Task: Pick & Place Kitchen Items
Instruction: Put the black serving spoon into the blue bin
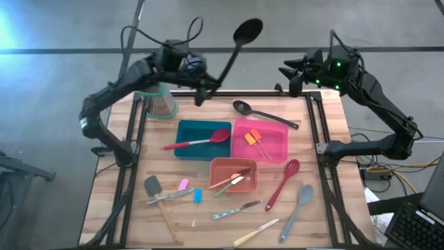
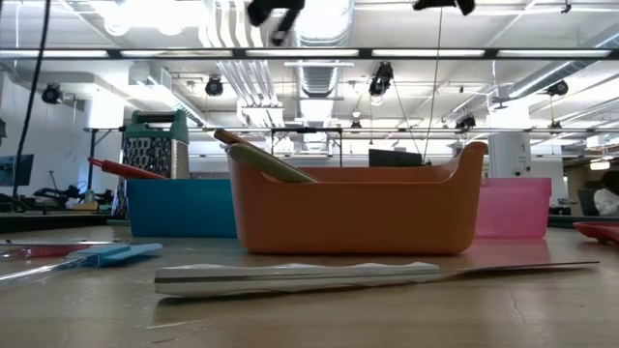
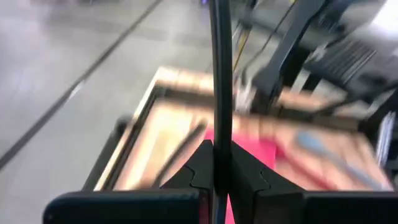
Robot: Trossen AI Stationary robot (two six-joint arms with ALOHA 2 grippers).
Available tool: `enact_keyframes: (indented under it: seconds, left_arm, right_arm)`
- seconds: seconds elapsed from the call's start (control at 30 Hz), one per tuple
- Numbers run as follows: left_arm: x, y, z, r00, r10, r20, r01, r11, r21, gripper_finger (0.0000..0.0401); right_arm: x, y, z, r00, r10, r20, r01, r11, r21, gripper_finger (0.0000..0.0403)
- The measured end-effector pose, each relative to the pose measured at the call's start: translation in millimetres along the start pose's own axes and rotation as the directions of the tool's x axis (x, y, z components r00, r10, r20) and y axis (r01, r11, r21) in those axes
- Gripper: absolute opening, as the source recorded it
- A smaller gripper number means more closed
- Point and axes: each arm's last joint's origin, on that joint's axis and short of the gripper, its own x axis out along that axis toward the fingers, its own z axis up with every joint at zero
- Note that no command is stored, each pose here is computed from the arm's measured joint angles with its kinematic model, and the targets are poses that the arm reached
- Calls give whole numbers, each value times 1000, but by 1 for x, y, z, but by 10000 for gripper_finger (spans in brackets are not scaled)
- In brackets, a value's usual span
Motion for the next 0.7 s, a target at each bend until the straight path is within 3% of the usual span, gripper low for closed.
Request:
enact_keyframes:
  seconds: [0.1,0.2,0.37,0.43,0.53,0.7]
  left_arm:
    - [-21,-7,-6,987,7,-158,-14,999,-42,24]
    - [-38,-14,-14,950,-61,-305,23,992,-126,24]
    - [-54,-22,-36,808,-198,-554,51,962,-268,24]
    - [-51,-23,-40,812,-248,-529,81,945,-318,24]
    - [-50,-27,-46,771,-379,-511,159,893,-422,24]
    - [-35,-23,-67,721,-384,-577,78,872,-484,24]
  right_arm:
    - [-3,-4,-2,993,-118,-16,118,993,-1,168]
    - [-3,-6,-2,987,-157,-14,157,988,-1,166]
    - [4,-8,-3,986,-167,-23,167,986,-27,157]
    - [9,-9,-4,985,-170,-36,169,985,-30,153]
    - [16,-9,-6,983,-173,-59,171,985,-32,149]
    - [24,-10,-11,979,-170,-115,168,985,-31,146]
